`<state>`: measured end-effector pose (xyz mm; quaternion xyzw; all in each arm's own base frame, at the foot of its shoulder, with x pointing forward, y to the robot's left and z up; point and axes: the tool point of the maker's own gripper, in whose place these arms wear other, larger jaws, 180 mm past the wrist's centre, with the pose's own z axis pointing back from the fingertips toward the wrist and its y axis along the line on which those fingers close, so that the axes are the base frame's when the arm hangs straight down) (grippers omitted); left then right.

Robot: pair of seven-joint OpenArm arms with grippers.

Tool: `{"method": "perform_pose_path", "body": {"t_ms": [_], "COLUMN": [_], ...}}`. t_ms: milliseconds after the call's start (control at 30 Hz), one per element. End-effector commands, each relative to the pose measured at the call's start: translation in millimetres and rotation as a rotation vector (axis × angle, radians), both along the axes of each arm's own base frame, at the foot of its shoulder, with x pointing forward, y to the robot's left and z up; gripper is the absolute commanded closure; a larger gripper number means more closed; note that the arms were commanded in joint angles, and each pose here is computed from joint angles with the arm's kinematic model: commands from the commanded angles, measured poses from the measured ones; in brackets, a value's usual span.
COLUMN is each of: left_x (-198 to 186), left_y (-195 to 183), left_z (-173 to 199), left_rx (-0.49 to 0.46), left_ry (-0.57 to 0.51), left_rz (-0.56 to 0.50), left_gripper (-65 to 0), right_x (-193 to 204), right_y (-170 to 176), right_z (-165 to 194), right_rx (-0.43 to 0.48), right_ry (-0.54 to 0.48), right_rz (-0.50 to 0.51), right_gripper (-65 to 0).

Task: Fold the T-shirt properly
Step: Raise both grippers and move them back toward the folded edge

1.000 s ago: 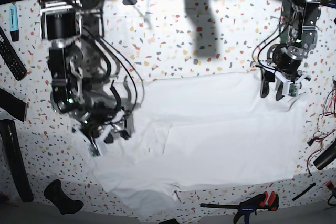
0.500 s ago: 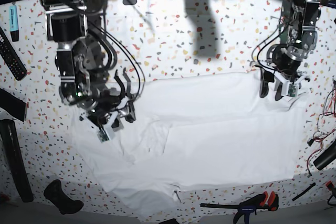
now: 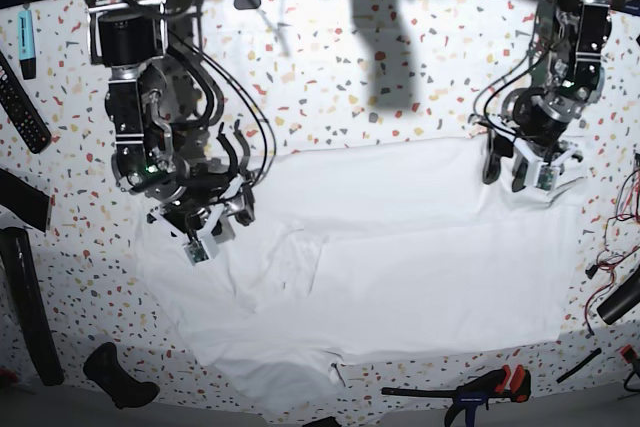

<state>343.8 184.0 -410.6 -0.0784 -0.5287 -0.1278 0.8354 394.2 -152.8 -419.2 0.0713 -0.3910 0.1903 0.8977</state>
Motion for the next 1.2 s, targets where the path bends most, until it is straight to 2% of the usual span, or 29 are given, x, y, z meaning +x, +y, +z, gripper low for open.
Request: {"method": "perform_pose_path", "body": {"t_ms": [0, 133, 300, 633, 1000, 1167], "left_x": [6.3, 1.1, -5.2, -44.7, -89.5, -111.8], "left_y": [1.7, 3.0, 2.2, 1.4, 0.8, 0.6], "left_z": [11.1, 3.7, 0.2, 10.5, -13.5, -25.9], "left_rx": [0.001, 0.011, 0.023, 0.076, 0.074, 0.071], "left_ry": [-0.028, 0.009, 0.035, 0.036, 0.137, 0.188], "left_rz": [-0.01, -0.008, -0.016, -0.087, -0.089, -0.091], "left_gripper": [-29.2, -29.2, -29.2, -29.2, -29.2, -29.2], "right_x": [-5.7, -21.4, -40.4, -91.9, -161.0, -187.2], "right_y": [-7.3, -5.8, 2.2, 11.3, -11.4, -14.3], "right_z": [-5.0, -16.0, -13.0, -20.6, -29.8, -27.8], "right_rx": [-0.029, -0.029, -0.035, -0.048, -0.013, -0.021], "right_ry": [0.033, 0.06, 0.046, 0.084, 0.156, 0.18], "right_rz": [-0.005, -0.001, 0.026, 0.06, -0.027, -0.031], "right_gripper": [-33.5, -33.5, -33.5, -33.5, -33.5, -33.5]}}
